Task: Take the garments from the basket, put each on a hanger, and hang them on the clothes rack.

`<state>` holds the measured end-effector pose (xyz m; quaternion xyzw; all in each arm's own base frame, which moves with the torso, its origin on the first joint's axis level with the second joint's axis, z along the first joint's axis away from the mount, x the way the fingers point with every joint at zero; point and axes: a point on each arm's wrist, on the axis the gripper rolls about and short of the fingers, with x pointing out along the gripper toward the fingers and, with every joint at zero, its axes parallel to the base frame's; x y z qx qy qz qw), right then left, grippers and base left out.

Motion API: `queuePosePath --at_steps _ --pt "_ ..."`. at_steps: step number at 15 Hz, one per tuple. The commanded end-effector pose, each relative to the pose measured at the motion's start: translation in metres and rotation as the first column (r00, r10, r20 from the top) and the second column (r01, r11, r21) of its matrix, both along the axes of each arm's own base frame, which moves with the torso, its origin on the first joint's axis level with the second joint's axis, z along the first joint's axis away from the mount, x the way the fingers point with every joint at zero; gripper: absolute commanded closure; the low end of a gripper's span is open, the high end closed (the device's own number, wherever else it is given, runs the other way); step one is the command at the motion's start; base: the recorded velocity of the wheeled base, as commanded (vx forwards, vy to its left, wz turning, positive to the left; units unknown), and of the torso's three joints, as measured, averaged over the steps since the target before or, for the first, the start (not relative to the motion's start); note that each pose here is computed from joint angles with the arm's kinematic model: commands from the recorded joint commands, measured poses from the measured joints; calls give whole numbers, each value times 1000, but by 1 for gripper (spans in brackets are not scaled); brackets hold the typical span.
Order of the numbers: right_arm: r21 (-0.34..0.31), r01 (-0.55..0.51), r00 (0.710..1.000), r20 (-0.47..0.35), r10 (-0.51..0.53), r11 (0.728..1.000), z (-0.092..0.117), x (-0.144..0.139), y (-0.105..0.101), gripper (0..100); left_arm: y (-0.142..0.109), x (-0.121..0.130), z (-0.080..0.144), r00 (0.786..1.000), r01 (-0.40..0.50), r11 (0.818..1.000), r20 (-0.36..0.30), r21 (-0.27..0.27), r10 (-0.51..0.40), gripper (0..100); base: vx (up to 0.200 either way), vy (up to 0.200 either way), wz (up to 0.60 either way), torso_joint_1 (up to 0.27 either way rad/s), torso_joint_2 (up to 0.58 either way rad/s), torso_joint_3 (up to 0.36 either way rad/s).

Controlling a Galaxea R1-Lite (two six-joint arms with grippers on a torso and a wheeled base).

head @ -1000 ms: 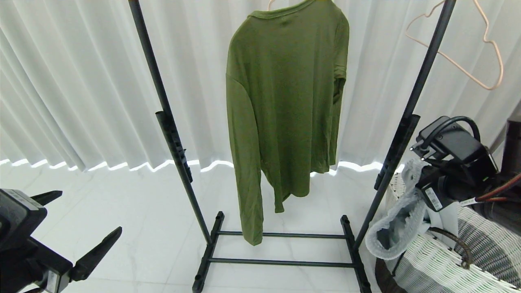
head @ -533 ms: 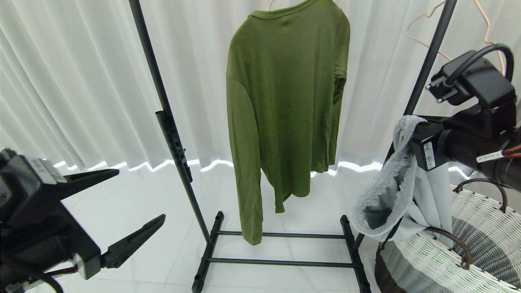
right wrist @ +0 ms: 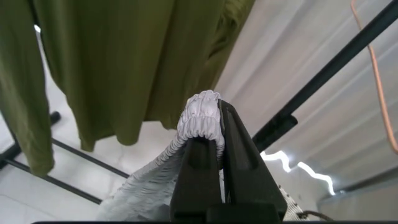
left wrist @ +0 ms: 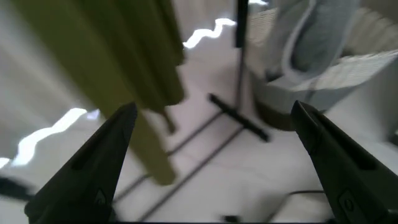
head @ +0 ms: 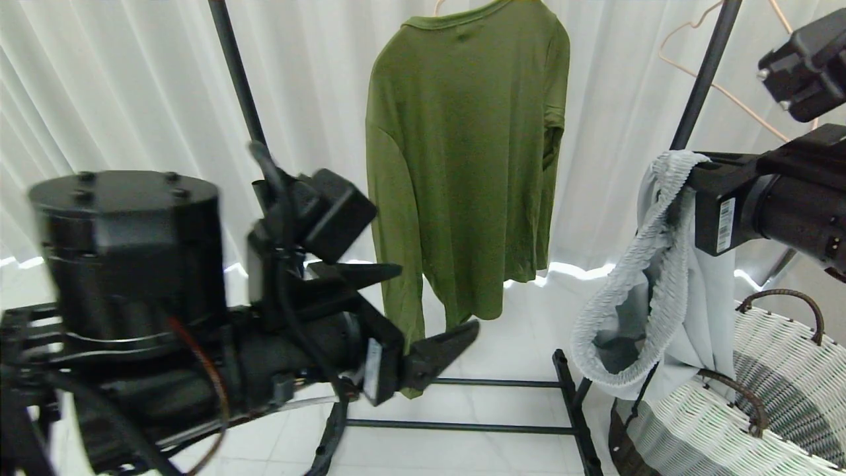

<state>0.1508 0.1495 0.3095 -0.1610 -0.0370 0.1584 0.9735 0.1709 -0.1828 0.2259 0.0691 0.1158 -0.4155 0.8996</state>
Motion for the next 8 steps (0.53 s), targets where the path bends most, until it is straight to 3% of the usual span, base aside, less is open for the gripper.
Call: queuePosePath --at_steps 1,3,4,8 --pt "25 -33 999 23 32 999 7 -11 -2 100 -80 9 -35 979 28 1000 -200 -12 -29 0 0 0 0 0 0 0" --pt "41 -50 998 38 49 998 12 -18 -6 100 -126 16 -47 959 -51 996 -282 -67 30 0 0 0 0 0 0 0" --pt "43 -50 998 41 49 998 13 -21 -8 100 -139 20 -53 955 -71 995 -292 -68 49 0 0 0 0 0 0 0" --pt "36 -52 998 34 51 998 14 -28 -18 100 -170 40 -73 953 -81 995 -297 -62 59 0 0 0 0 0 0 0"
